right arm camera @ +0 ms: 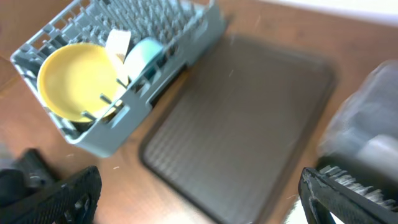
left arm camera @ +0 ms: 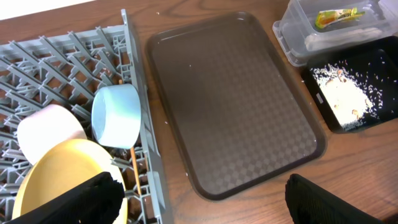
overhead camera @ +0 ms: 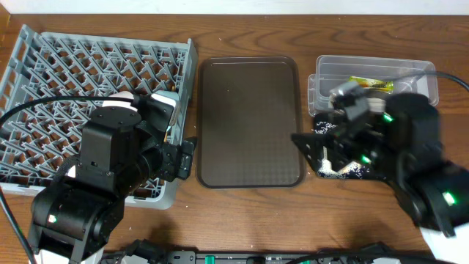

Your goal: Sort waste into correct bins and load items into the dishwasher

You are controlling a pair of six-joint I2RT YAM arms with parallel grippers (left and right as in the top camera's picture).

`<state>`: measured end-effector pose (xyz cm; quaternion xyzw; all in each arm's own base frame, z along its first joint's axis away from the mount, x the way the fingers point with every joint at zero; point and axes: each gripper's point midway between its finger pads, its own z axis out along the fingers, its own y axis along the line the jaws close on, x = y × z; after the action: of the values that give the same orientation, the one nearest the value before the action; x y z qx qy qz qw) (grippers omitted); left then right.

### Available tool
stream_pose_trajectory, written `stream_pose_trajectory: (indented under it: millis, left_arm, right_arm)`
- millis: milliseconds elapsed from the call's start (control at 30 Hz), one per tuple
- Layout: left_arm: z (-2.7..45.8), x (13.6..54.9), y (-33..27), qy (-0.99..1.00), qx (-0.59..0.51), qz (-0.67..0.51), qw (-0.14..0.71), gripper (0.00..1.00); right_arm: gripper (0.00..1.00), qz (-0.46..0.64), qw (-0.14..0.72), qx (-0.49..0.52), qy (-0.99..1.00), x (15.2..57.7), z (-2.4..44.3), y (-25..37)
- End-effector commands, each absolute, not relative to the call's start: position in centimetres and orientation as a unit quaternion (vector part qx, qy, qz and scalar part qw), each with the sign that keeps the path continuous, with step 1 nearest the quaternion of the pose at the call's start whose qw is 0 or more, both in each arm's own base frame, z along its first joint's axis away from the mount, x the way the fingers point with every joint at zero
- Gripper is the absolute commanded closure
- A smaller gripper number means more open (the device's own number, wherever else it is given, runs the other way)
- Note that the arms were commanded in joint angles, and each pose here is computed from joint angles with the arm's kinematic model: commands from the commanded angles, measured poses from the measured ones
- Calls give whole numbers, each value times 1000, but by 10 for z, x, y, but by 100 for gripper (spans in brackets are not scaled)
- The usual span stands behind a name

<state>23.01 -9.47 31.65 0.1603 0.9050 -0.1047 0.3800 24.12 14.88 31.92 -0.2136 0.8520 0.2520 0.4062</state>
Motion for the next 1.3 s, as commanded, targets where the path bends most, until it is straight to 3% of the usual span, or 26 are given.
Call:
stream_pose_trajectory:
  millis: [0, 300, 533, 800, 1267]
  left_arm:
    - [319, 228, -97, 904, 157, -115, 380, 10]
    - [319, 228, -97, 904, 157, -115, 380, 10]
    - [319, 228, -97, 904, 157, -115, 380, 10]
    - [319, 228, -97, 904, 157, -115, 380, 9]
    - [319, 228, -97, 904, 157, -115, 380, 9]
  right_arm:
    - [1, 172, 496, -264, 809, 223, 352, 124]
    - [1, 38, 554, -181, 811, 229, 312, 67]
    - [1, 44, 648, -162, 743, 250, 253, 68]
    - [1, 51, 711, -158, 683, 242, 206, 70]
    - [1, 53, 724, -150, 671, 237, 188, 67]
